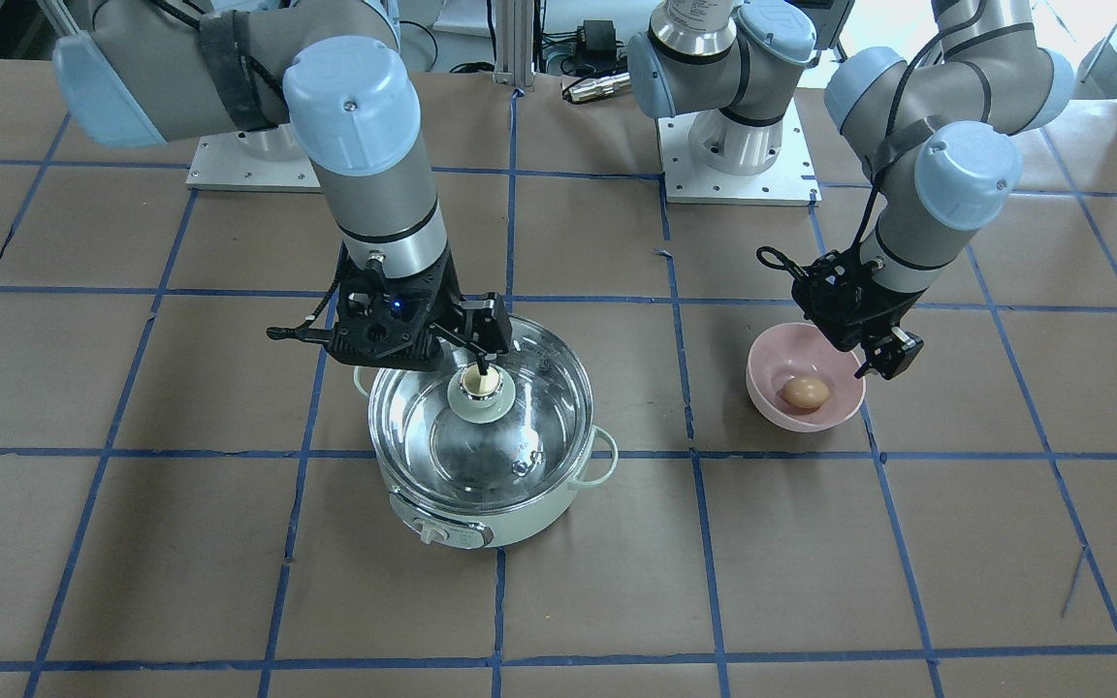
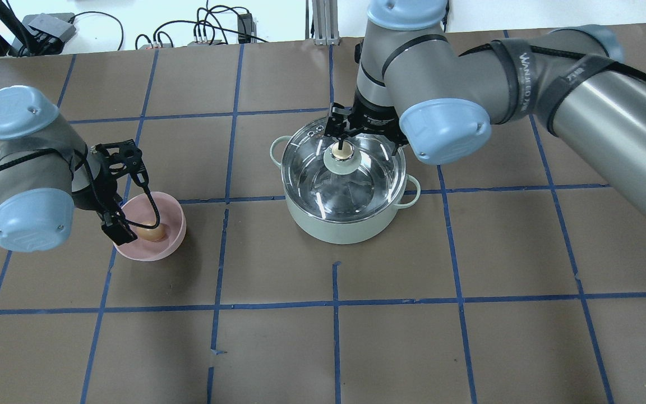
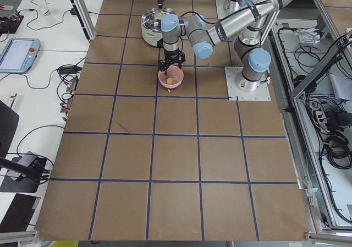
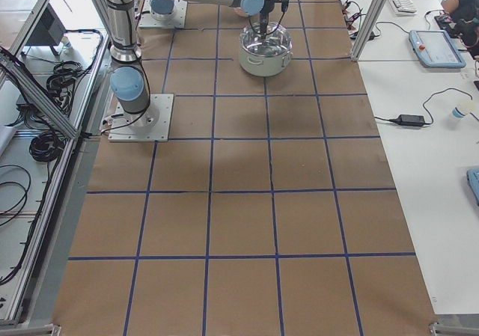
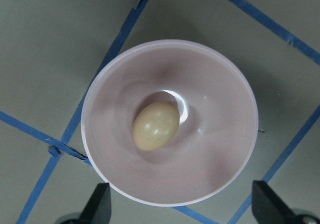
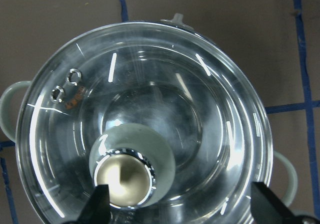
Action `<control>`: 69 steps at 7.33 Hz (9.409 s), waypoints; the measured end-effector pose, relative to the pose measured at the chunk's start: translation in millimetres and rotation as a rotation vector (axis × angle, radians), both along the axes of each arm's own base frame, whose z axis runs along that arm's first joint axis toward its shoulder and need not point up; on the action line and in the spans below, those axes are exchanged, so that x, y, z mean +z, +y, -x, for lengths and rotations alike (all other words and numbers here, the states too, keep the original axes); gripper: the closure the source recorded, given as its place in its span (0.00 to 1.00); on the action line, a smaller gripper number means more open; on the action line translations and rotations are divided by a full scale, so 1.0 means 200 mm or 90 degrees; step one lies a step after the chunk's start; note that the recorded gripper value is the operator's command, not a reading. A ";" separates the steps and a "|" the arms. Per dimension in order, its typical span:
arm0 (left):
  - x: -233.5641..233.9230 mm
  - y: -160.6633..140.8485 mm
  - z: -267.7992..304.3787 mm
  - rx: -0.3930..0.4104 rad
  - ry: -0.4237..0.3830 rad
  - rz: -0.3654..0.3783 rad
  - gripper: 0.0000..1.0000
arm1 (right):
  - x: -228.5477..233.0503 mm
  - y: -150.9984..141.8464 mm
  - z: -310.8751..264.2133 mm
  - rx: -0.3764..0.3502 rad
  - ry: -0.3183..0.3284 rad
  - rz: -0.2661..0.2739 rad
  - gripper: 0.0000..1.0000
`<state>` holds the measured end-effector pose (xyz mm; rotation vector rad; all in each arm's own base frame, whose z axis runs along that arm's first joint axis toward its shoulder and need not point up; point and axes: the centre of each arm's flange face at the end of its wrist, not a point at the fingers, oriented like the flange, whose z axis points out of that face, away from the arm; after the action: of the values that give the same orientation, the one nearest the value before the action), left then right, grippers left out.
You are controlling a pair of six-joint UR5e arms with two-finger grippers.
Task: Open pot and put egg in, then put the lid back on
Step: 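Grasp the egg with the left gripper while the right gripper grasps the lid knob, then lift the glass lid off the pot with the right gripper, set it aside, then lift the egg from the bowl with the left gripper toward the pot, then lower the egg into the pot and open the left gripper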
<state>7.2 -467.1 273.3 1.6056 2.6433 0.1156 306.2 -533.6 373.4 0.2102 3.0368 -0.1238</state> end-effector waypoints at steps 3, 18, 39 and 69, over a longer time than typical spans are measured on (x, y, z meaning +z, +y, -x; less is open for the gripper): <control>-0.12 0.05 -0.02 -0.078 0.031 -0.007 0.01 | -0.06 -0.03 -0.14 0.006 -0.003 0.002 0.12; -0.33 -0.03 -0.02 -0.224 0.065 0.037 0.01 | -0.15 0.01 -0.13 0.009 -0.001 0.014 0.57; -0.33 -0.05 -0.06 -0.212 0.052 0.020 1.00 | 0.29 0.08 0.89 0.060 0.049 -0.024 0.60; 0.02 -0.46 1.88 0.389 0.213 0.183 0.30 | 0.21 0.10 1.00 0.065 0.045 -0.043 0.60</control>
<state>-368.3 -559.7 276.7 0.7508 3.1206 -0.5310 106.2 -513.8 416.3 0.0563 3.1172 -0.0208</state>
